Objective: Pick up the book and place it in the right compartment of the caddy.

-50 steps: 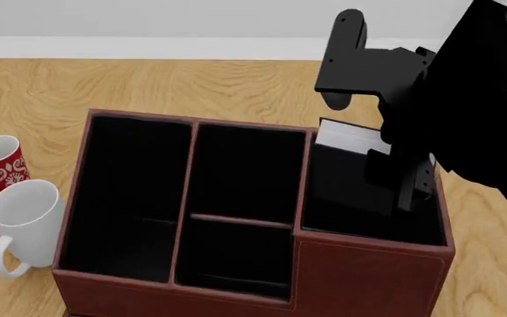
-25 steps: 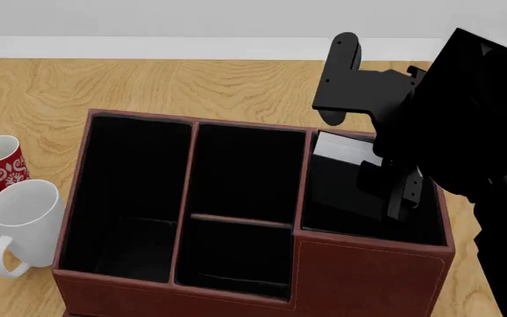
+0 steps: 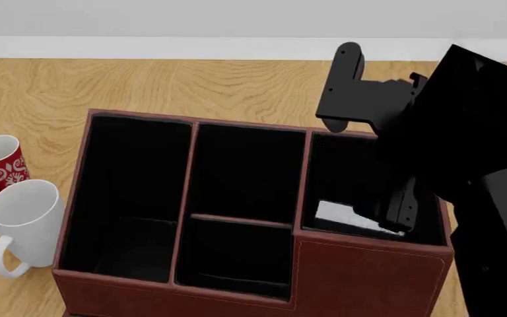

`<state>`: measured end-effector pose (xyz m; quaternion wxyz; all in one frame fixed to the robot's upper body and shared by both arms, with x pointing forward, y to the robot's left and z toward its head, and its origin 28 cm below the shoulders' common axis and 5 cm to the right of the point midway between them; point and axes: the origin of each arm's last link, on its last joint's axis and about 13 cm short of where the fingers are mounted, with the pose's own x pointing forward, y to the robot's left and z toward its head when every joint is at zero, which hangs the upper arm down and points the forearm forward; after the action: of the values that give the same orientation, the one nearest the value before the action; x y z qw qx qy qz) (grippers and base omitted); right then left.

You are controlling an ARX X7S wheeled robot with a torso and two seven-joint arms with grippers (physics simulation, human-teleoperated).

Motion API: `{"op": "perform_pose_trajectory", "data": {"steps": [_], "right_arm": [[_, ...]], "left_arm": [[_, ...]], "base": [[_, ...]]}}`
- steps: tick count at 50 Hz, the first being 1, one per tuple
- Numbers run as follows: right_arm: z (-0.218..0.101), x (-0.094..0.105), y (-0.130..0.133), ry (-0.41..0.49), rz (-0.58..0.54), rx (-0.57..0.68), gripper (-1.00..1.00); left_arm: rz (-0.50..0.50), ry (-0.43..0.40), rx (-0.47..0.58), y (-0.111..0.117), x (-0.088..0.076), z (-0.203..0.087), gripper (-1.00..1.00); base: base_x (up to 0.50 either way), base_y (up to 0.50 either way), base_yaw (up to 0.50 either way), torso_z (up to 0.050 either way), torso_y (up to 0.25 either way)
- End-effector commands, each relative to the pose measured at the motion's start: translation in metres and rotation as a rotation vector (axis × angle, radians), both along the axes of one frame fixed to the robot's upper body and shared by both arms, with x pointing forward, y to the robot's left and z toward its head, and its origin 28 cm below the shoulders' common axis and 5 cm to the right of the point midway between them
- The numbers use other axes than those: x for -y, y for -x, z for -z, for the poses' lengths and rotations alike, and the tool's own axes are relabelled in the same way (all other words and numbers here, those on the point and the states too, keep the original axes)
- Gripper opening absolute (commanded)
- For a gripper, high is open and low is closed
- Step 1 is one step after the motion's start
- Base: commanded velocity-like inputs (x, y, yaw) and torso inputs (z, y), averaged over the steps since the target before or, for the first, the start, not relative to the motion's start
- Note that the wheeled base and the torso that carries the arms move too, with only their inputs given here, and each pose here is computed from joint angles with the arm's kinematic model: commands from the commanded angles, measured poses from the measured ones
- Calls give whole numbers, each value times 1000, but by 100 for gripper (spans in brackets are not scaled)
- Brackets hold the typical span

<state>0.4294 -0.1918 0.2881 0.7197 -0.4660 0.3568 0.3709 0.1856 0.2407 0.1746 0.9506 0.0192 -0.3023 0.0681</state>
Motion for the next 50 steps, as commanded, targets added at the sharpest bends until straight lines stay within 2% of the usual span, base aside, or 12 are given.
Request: {"op": "perform_pose_trajectory", "data": {"steps": [1, 17, 26, 28, 41, 50], "right_arm": [[-1, 0, -1, 10, -3, 22, 100], [-13, -1, 0, 6, -14, 37, 100], [-34, -3, 3, 2, -28, 70, 100], [-43, -4, 6, -28, -29, 87, 100], [-68, 1, 26, -53, -34, 161, 100], [-67, 4, 44, -72, -48, 187, 100]], "left_arm": [[0, 0, 0, 0, 0, 0, 100], [0, 0, 0, 0, 0, 0, 100], [0, 0, 0, 0, 0, 0, 100], [0, 0, 0, 0, 0, 0, 100], [0, 0, 0, 0, 0, 0, 100], [0, 0, 0, 0, 0, 0, 100]], "base": [[0, 0, 0, 0, 0], [0, 0, 0, 1, 0], [0, 0, 0, 0, 0], [0, 0, 0, 0, 0], [0, 0, 0, 0, 0], [0, 0, 0, 0, 0]]}}
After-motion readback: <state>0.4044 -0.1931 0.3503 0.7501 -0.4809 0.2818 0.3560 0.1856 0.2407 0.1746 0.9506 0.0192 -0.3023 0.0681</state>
